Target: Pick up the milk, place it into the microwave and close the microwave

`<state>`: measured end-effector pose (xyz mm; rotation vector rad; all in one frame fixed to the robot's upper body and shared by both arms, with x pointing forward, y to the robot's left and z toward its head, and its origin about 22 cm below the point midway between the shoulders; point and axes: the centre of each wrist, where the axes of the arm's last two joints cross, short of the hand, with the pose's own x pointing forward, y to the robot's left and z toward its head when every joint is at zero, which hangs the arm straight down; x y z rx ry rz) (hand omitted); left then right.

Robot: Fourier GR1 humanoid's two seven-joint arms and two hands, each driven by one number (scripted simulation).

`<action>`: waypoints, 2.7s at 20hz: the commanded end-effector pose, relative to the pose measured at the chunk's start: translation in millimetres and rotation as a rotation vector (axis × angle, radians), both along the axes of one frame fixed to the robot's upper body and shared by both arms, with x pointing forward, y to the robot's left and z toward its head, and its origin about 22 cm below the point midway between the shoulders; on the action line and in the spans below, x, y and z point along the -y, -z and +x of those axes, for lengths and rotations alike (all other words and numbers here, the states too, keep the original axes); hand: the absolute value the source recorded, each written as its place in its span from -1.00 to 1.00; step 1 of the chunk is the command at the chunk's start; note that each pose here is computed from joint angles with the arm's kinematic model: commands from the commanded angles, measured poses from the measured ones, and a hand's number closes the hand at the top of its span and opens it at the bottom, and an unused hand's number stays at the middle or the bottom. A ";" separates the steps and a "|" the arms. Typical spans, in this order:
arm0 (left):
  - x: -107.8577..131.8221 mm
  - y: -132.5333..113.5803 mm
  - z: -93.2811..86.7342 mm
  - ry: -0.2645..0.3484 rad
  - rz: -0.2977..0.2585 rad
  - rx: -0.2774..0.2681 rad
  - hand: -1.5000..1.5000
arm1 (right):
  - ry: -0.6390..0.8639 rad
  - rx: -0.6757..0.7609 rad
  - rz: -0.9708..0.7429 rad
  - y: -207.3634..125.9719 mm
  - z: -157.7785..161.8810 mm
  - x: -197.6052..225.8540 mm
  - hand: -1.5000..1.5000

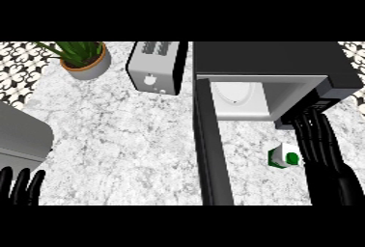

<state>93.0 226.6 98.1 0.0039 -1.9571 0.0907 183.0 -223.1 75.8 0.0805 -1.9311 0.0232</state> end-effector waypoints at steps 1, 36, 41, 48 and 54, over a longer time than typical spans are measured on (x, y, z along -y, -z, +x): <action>-11.2 -1.2 -8.9 0.011 0.002 0.018 -1.00 | 0.028 -0.035 0.014 13.4 12.5 4.4 -1.00; -2.2 14.0 -25.5 0.026 0.001 0.011 -1.00 | 0.120 -0.111 -0.070 167.6 31.6 106.6 -1.00; -1.9 19.5 -28.7 0.001 0.002 0.017 -1.00 | 0.195 -0.136 -0.104 185.1 33.9 114.5 -1.00; -10.0 13.4 -29.1 0.021 -0.004 -0.004 -1.00 | 0.310 -0.180 -0.202 203.7 48.7 132.0 -1.00; -8.4 -2.7 -31.8 0.023 -0.013 0.002 -1.00 | 0.172 -0.205 -0.081 210.8 42.0 147.4 -1.00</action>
